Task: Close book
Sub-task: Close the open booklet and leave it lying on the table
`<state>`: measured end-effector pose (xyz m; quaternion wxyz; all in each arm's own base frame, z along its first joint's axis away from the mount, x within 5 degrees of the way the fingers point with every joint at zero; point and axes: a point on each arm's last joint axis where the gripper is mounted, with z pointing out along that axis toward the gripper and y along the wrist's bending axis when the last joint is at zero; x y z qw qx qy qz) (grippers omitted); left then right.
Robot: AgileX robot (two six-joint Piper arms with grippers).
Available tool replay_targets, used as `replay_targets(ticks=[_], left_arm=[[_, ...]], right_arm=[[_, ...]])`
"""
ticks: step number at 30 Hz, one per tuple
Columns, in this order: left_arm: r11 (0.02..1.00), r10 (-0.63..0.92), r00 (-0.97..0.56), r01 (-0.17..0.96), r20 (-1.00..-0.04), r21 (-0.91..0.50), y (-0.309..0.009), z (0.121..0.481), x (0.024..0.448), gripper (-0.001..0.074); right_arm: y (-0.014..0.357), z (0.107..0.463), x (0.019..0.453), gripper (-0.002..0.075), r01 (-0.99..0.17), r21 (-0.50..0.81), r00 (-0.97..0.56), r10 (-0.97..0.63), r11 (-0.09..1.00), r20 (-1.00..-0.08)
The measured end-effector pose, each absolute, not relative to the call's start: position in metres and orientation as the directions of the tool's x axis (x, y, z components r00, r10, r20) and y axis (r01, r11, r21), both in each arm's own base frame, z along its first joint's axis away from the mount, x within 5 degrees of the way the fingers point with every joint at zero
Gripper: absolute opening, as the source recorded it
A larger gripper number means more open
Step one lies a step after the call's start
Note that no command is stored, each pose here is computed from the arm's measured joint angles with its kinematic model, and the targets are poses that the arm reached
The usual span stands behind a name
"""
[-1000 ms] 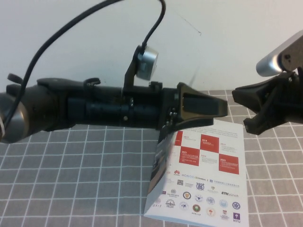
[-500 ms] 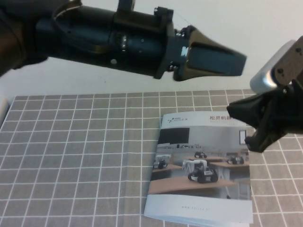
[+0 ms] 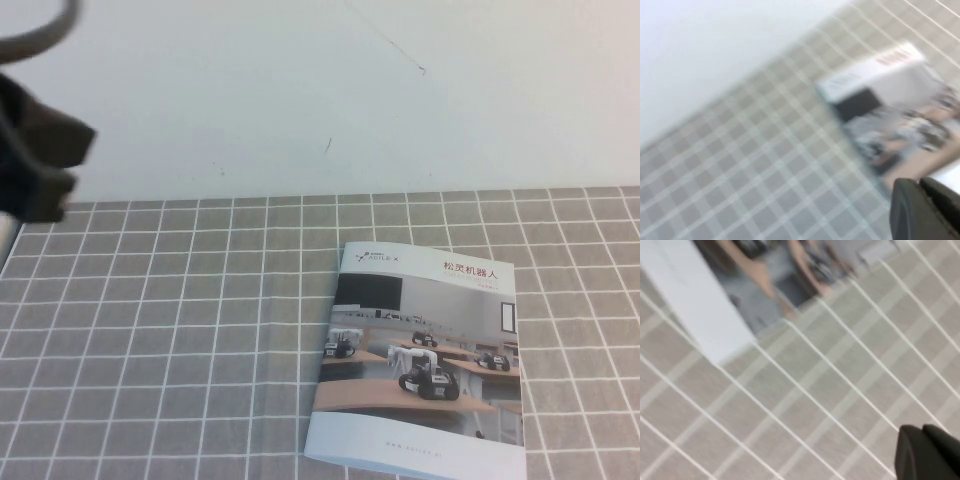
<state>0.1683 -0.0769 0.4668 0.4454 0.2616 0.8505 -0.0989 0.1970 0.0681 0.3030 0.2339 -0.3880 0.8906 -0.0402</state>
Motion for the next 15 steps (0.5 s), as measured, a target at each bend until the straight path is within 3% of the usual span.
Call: replay_targets(ticks=[2,8,15], left_arm=[[0.869,0.324,-0.416,0.487,-0.849,0.093,-0.064,0.466,0.148,0.0001],[0.897,0.21,-0.229,0.432,-0.951,0.095,-0.038,0.429,0.086,0.0001],[0.909,0.127,-0.094,0.41,-0.987,0.078,-0.026,0.357,0.055,0.0]], right_arm=[[0.058,0.316,0.184,-0.0003,-0.623,-0.301,-0.601,-0.688,0.722,-0.406],[0.034,0.344,0.127,-0.0003,-0.47,-0.337,-0.521,-0.564,0.816,-0.641],[0.015,0.327,0.07,-0.0003,-0.37,-0.267,-0.424,-0.418,0.89,-0.803]])
